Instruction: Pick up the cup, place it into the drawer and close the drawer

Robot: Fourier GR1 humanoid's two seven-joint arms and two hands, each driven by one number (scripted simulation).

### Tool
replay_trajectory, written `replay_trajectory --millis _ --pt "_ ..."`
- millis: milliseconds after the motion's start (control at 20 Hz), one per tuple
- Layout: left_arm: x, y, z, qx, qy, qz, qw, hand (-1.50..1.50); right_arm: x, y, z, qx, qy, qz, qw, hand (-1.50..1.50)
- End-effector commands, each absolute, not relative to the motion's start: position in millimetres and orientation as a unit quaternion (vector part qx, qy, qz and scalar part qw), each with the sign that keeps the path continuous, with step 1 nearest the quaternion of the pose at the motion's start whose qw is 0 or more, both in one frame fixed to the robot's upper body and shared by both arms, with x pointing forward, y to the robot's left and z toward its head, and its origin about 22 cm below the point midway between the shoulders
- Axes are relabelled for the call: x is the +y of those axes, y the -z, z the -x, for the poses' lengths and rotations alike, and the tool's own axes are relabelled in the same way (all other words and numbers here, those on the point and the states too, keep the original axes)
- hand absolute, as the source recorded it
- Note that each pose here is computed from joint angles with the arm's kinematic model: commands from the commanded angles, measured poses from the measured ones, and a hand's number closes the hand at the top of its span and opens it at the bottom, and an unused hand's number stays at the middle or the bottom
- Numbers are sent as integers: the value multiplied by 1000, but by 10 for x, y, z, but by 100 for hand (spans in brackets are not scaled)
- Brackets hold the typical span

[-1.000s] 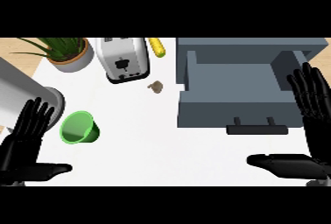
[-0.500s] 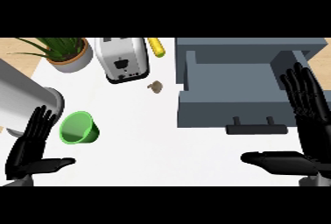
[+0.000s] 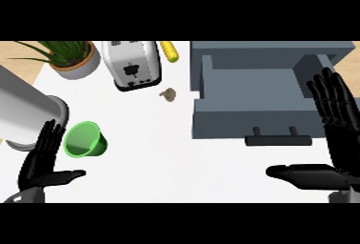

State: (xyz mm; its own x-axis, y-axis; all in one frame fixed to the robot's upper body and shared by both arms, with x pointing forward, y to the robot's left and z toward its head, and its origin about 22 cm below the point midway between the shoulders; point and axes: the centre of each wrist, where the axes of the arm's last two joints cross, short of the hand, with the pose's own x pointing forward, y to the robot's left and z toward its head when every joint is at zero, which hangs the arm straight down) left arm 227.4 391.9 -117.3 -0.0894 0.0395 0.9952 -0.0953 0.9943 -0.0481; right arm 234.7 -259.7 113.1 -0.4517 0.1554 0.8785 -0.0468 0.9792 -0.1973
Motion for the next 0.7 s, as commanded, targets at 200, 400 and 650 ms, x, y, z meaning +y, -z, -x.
replay_trajectory --millis 200,400,650 --pt "3980 1288 -2292 -753 -61 -8 655 -150 -2632 -1195 -2325 -848 -97 23 521 -150" --pt "3977 1394 -2145 -752 -52 -17 657 -150 -2633 -1083 -2213 -847 -101 25 521 -150" --pt "3938 1356 -2249 -761 -55 -6 647 -150 -2609 -1084 -2257 -842 -101 17 529 -150"
